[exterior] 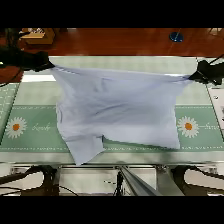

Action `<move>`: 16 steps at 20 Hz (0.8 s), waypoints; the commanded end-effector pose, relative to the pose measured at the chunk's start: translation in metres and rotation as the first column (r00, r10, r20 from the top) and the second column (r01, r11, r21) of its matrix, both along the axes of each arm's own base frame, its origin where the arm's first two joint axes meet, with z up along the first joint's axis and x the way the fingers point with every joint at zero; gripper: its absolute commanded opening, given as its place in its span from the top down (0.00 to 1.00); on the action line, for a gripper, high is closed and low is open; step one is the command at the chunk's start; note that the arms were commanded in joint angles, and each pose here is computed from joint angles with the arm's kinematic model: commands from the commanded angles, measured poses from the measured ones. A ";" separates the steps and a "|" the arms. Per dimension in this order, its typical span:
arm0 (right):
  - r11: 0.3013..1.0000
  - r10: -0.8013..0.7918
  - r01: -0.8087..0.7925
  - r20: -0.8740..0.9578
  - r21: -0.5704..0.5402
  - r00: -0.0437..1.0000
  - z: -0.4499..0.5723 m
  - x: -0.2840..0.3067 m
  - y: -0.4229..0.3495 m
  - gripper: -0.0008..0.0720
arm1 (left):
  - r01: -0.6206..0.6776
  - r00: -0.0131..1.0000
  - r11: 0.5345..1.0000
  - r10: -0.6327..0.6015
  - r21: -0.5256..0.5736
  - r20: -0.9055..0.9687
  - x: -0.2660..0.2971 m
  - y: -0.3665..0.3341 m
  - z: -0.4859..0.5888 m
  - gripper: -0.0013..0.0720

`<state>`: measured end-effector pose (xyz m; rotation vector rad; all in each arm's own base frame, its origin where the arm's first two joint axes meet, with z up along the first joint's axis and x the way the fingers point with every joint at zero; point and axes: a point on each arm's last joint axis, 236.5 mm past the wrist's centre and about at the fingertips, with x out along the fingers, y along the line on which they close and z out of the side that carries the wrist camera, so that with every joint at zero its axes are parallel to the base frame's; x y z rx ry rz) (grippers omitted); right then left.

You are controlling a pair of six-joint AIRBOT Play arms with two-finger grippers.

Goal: Fold the shirts.

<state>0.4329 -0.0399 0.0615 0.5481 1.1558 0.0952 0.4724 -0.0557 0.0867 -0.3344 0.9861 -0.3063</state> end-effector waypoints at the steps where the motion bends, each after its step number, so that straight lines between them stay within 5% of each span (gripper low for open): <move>1: 0.998 -0.059 0.058 0.070 0.008 0.996 -0.032 0.047 0.000 0.96 | 0.013 0.999 1.000 -0.013 -0.021 0.036 0.034 -0.005 -0.038 0.96; 5: 0.999 0.024 -0.023 0.047 -0.023 0.999 -0.070 0.057 0.011 0.96 | 0.007 0.999 1.000 -0.007 -0.001 0.034 0.050 0.001 -0.070 0.96; 9: 0.992 0.086 -0.084 0.010 -0.090 0.996 -0.071 0.042 0.003 0.96 | 0.136 0.991 0.988 -0.136 0.067 0.002 0.036 -0.001 -0.086 0.96; 12: 0.983 0.164 -0.173 -0.115 -0.069 0.980 -0.066 0.003 0.013 0.96 | 0.270 0.952 0.953 -0.244 0.136 -0.184 -0.011 0.009 -0.106 0.96; 16: 0.974 0.218 -0.227 -0.351 0.018 0.910 -0.069 -0.059 0.023 0.96 | 0.250 0.869 0.960 -0.165 0.127 -0.466 -0.070 0.026 -0.123 0.96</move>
